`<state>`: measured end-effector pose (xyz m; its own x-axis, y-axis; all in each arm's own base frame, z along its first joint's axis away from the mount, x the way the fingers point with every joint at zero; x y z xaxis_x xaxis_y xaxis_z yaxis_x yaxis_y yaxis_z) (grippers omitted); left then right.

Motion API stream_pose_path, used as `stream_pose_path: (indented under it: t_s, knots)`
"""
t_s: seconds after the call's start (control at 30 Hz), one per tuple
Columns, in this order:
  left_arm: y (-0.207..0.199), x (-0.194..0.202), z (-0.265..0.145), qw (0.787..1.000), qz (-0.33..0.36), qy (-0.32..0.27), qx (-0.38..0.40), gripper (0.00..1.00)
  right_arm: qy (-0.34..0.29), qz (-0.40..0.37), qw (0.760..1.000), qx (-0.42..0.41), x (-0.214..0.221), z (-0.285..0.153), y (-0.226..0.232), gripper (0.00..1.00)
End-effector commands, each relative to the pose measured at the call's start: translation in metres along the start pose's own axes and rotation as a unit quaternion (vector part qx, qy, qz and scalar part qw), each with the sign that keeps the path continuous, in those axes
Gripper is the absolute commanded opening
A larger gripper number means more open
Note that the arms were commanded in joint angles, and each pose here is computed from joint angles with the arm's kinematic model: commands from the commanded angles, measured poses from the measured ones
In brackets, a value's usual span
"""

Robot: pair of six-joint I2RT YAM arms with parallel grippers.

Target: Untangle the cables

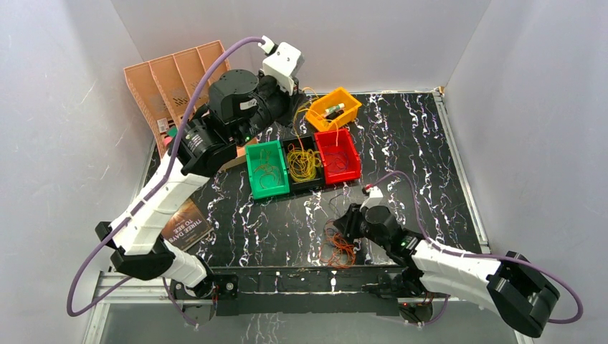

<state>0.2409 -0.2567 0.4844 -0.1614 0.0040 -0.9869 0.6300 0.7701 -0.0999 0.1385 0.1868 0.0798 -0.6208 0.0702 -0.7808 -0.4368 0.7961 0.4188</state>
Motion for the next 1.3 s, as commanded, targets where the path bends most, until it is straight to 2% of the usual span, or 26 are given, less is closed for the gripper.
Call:
stream_pose_path:
  t_s: [0.0,0.27,0.47,0.6,0.73,0.83,0.87,1.27]
  knots:
    - [0.013,-0.028,-0.016,0.998,0.026,-0.035,-0.048,0.0,0.007,0.011,0.999,0.047,0.011,-0.006,-0.016,0.41]
    - [0.015,-0.037,-0.013,0.997,0.041,-0.041,-0.058,0.0,0.01,0.011,0.999,0.052,0.014,-0.01,-0.019,0.41]
    - [0.019,-0.029,-0.007,0.996,0.049,-0.028,-0.074,0.0,-0.013,0.008,0.999,0.042,-0.003,-0.017,-0.011,0.43]
    - [0.021,-0.023,-0.003,0.995,0.054,-0.017,-0.082,0.0,-0.028,-0.004,0.999,0.035,-0.019,-0.024,-0.003,0.48]
    - [0.026,-0.01,0.011,0.992,0.073,0.004,-0.105,0.0,-0.073,-0.013,0.997,0.02,-0.059,-0.041,0.014,0.64]
    - [0.027,0.0,0.024,0.989,0.089,0.015,-0.114,0.0,-0.084,-0.011,0.996,0.014,-0.065,-0.047,0.018,0.66]
    - [0.028,0.004,0.029,0.988,0.093,0.018,-0.118,0.0,-0.101,-0.008,0.995,0.006,-0.08,-0.052,0.025,0.66]
    - [0.038,0.018,0.046,0.986,0.102,0.035,-0.127,0.0,-0.111,-0.006,0.994,0.009,-0.086,-0.055,0.026,0.68]
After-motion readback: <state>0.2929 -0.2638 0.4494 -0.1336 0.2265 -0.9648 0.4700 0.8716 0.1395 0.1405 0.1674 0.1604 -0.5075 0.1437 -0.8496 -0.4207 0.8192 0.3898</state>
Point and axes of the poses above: each gripper's point midway between its finger pads, its own z axis out along the fingers, its own y axis along the line the jaws close on, x = y × z, the point moved 6 cm from there along -z, back along the fingers, and after that the axes turned 9 degrees about -z, right-handed, at the moved point
